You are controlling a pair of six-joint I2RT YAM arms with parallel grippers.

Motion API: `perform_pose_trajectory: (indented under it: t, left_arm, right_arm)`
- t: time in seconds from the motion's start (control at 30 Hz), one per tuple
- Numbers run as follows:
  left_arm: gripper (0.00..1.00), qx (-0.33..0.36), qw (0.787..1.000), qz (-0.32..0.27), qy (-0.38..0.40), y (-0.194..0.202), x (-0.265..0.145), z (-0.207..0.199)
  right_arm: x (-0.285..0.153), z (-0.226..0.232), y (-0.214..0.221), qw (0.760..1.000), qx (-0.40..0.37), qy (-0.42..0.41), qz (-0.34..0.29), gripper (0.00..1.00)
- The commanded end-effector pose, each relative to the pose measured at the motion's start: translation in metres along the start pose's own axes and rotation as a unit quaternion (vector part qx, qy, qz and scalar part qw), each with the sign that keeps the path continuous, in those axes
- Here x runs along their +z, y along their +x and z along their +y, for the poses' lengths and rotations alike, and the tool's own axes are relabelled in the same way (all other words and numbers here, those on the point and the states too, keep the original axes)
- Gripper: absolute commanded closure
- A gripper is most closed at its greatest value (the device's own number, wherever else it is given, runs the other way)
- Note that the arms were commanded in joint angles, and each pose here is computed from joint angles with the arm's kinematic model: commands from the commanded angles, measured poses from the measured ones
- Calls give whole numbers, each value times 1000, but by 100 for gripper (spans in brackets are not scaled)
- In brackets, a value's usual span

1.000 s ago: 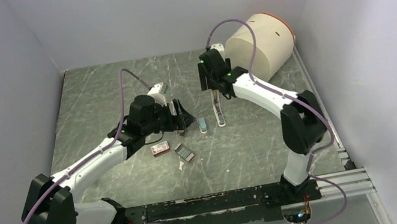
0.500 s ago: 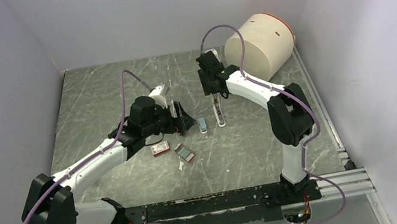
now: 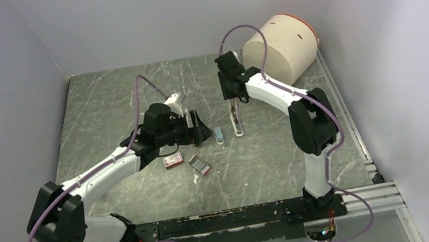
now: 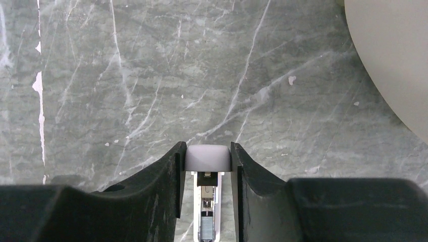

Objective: Load the staples into the stapler

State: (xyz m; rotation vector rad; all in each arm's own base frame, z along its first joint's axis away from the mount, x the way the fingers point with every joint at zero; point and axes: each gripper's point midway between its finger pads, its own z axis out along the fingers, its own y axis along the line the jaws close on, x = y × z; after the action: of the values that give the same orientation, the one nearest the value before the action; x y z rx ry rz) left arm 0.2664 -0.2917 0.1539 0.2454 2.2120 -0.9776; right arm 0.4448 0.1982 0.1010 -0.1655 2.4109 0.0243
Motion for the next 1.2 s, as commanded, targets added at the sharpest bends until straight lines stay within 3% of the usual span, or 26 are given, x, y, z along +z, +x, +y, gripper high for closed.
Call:
perform_pose_trajectory:
  t: [0.0,0.07,0.2,0.3,0.5,0.67,0.87,1.17]
  left_arm:
    - [16,-21,999,18,34,-6,9,-20]
    - [20,-37,998,24,45,-9,16,-26]
    - [43,-60,996,38,59,-16,40,-33]
    - [50,-70,996,38,41,-23,59,-29]
    - [51,-62,996,65,-7,-26,101,-9]
    - [61,-58,995,63,-52,-24,123,18]
    - [69,-61,995,67,-46,-17,145,36]
    - [69,-63,995,73,-36,-13,174,57]
  right_arm:
    - [-6,5,-13,999,27,-17,-25,69]
    - [-9,5,-17,999,35,-19,-36,70]
    - [-16,5,-19,997,51,-26,-56,72]
    - [-21,4,-22,995,62,-29,-69,73]
    - [-23,7,-39,992,67,-35,-99,73]
    - [-17,6,-57,991,62,-21,-118,73]
    - [-8,10,-68,990,51,-21,-126,73]
    - [1,16,-64,992,60,-26,-111,74]
